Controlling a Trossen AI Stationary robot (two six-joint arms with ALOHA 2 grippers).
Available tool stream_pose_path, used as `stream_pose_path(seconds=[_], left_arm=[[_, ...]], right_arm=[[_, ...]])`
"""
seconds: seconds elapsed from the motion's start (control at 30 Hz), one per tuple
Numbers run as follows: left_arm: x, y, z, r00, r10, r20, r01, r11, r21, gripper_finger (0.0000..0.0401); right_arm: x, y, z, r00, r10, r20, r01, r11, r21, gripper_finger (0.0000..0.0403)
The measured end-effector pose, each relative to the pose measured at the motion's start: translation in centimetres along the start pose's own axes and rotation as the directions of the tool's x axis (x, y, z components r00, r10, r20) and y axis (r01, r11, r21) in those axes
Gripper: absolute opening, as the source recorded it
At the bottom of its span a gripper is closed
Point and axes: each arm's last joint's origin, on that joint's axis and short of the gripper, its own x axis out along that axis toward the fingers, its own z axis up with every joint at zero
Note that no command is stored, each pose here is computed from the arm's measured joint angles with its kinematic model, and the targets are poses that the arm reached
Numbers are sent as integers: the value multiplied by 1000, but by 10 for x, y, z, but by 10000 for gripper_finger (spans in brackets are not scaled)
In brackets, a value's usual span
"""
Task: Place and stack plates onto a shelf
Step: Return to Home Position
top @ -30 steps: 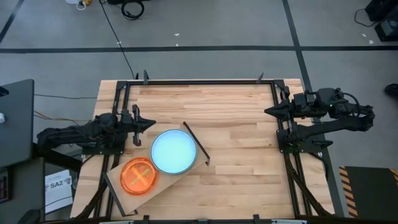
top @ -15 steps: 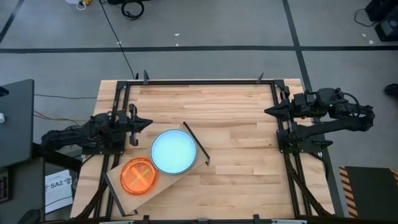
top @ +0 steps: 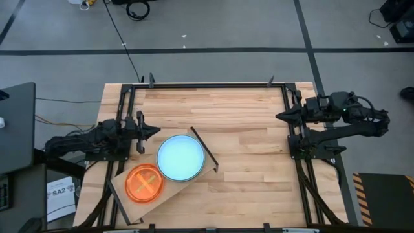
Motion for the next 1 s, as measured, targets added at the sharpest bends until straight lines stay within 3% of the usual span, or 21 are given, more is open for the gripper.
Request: stream_pose_path(seconds=[0.33, 0.77, 1.0], left_arm=[[2, 0, -8, 1000, 6, 25, -6, 1000, -2, 11], [2, 0, -8, 1000, 7, 22, -7, 1000, -1, 11], [2, 1, -9, 1000, 8, 21, -8, 1000, 0, 11]], right_arm=[[-14, -1, -16, 1000, 5, -6, -5, 1000, 29, 10], [-19, -5, -76, 997, -1, 82, -3, 998, 57, 10], [-7, -6, -101, 993, -7, 116, 1, 999, 47, 10]])
